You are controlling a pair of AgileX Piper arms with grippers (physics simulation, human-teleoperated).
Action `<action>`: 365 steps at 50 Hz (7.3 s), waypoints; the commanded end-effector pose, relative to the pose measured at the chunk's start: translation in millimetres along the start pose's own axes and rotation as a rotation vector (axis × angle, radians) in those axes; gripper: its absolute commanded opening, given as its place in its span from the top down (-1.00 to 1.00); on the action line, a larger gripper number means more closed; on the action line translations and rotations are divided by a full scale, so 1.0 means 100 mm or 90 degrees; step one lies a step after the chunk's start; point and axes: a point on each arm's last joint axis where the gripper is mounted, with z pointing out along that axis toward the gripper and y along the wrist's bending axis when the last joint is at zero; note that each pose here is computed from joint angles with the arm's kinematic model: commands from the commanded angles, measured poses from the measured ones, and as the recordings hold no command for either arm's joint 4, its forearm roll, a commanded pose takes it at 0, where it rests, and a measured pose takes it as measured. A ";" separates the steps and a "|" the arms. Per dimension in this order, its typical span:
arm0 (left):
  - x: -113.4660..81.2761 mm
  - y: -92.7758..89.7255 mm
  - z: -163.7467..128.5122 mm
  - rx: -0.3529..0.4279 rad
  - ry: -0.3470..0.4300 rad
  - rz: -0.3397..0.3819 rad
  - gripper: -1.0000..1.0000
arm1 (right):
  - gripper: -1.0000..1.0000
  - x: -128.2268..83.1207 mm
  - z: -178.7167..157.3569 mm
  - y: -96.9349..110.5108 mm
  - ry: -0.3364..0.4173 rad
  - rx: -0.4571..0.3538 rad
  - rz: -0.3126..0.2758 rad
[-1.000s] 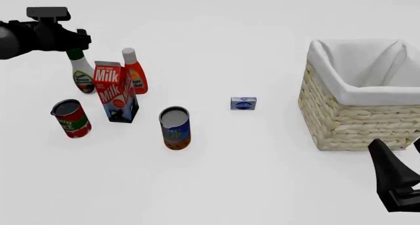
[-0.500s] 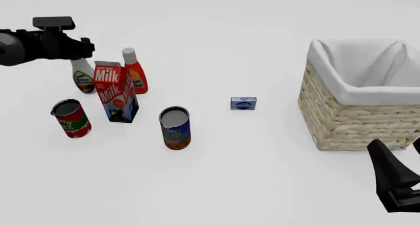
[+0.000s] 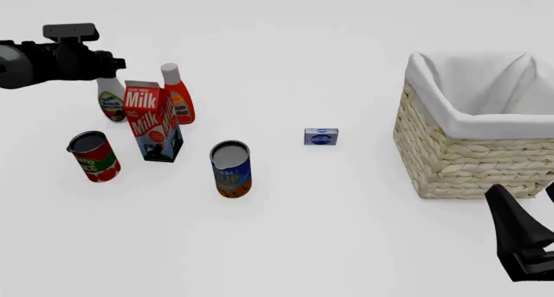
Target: Pick the salad dressing and place it in the basket.
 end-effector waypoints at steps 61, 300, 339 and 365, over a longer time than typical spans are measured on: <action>-1.19 -2.19 -2.68 0.347 -0.256 0.172 1.00 | -1.00 -0.01 -0.04 0.00 -0.014 -0.004 0.002; 0.44 -3.57 -4.07 0.726 -0.165 0.314 1.00 | 1.00 -0.69 1.07 0.79 -0.015 -0.287 -0.183; -0.60 -1.99 -4.84 0.680 -0.381 0.109 -1.00 | 1.00 -0.72 1.01 0.77 -0.030 -0.287 -0.164; 0.24 -0.74 -4.55 0.404 -0.520 0.084 -1.00 | 1.00 -0.86 0.89 0.72 -0.067 -0.285 -0.149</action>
